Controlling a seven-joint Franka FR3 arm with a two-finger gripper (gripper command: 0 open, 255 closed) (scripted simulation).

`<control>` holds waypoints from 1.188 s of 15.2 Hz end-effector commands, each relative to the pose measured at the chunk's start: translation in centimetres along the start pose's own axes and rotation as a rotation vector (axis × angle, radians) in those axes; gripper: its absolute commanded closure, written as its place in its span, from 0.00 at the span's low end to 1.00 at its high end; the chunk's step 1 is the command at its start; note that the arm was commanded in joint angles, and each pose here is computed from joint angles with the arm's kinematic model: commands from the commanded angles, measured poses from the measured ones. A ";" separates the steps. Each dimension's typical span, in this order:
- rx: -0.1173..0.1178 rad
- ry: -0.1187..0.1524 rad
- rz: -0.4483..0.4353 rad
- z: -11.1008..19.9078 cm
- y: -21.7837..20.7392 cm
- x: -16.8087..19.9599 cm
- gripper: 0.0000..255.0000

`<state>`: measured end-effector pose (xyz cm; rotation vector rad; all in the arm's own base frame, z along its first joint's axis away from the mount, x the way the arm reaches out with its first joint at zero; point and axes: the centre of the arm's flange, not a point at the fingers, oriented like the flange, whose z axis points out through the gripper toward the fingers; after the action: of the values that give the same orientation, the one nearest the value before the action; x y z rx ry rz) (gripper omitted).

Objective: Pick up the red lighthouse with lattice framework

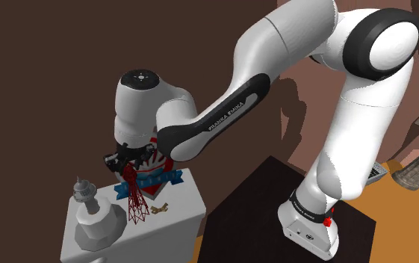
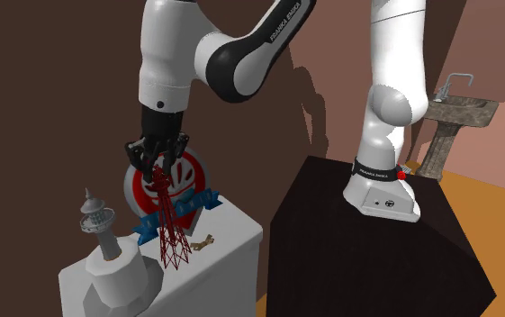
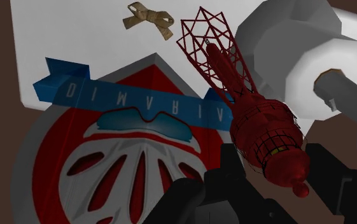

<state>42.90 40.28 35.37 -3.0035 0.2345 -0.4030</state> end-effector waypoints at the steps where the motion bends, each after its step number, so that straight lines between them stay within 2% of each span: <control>1: -0.001 -0.001 0.000 0.0 0.0 0.0 1.00; 3: -0.001 -0.001 0.000 0.1 0.0 -0.1 1.00; 18: -0.001 -0.001 0.000 -7.5 -0.9 2.0 1.00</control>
<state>42.84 40.39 42.64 -3.0044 0.2350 -0.4021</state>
